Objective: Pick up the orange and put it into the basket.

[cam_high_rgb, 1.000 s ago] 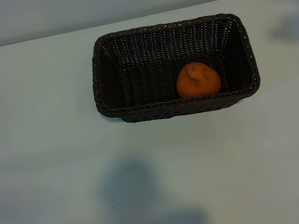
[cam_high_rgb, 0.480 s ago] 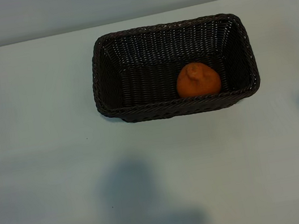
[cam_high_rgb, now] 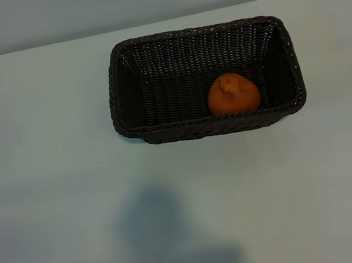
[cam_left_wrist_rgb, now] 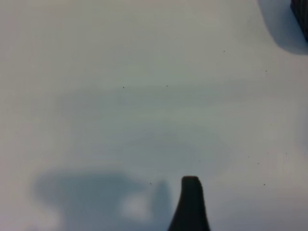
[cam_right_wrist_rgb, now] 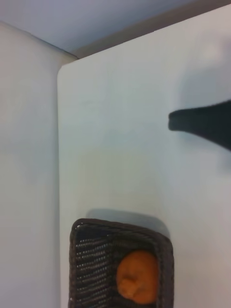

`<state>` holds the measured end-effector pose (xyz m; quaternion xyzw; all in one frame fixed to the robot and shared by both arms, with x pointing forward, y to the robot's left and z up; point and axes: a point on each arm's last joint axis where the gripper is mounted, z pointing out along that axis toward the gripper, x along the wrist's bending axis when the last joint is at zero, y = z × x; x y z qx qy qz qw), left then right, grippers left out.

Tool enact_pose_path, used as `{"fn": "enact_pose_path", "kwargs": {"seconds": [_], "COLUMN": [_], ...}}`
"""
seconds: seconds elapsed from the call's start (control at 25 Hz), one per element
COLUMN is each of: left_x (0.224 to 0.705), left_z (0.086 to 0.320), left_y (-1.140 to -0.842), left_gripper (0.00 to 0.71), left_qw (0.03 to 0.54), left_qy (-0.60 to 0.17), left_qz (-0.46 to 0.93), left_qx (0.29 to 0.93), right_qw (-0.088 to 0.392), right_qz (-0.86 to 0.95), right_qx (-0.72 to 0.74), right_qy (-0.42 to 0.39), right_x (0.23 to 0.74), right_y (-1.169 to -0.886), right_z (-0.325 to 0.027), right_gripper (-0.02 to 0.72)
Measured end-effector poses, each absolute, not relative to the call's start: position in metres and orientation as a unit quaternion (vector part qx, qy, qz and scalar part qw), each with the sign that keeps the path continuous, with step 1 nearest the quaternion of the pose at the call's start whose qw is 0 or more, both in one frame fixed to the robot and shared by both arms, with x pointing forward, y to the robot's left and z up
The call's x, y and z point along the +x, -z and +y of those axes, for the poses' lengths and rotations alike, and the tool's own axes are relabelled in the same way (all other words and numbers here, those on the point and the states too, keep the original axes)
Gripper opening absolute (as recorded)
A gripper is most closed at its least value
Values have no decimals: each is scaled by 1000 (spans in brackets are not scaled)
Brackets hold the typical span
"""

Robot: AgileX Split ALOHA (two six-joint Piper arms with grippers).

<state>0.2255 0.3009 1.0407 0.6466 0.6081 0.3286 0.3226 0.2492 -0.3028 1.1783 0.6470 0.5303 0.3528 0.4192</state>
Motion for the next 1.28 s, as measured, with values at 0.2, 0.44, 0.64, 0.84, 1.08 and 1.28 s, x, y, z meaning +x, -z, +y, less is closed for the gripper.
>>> {"fn": "enact_pose_path", "kwargs": {"seconds": [0.2, 0.44, 0.64, 0.84, 1.08, 1.28], "left_x": [225, 225, 225, 225, 225, 225], "left_z": [301, 301, 301, 301, 301, 301], "left_y": [-1041, -1041, -1041, -1041, -1041, -1041], "left_gripper": [592, 592, 592, 592, 592, 592], "left_qw": [323, 323, 323, 323, 323, 323], "left_qy": [-329, -328, -328, -328, -328, -328], "left_qz": [608, 608, 608, 608, 608, 608], "left_qx": [647, 646, 646, 646, 646, 646], "right_qw": [439, 464, 474, 475, 471, 464], "right_qz": [520, 493, 480, 475, 477, 481], "right_qx": [639, 631, 626, 624, 627, 632], "right_qy": [-359, -378, -392, -399, -397, -391], "right_x": [232, 209, 196, 190, 187, 186], "right_y": [-1168, -1153, -1139, -1127, -1120, -1118], "right_z": [-302, -300, -298, -297, -296, -296], "right_gripper": [581, 581, 581, 581, 581, 581]}}
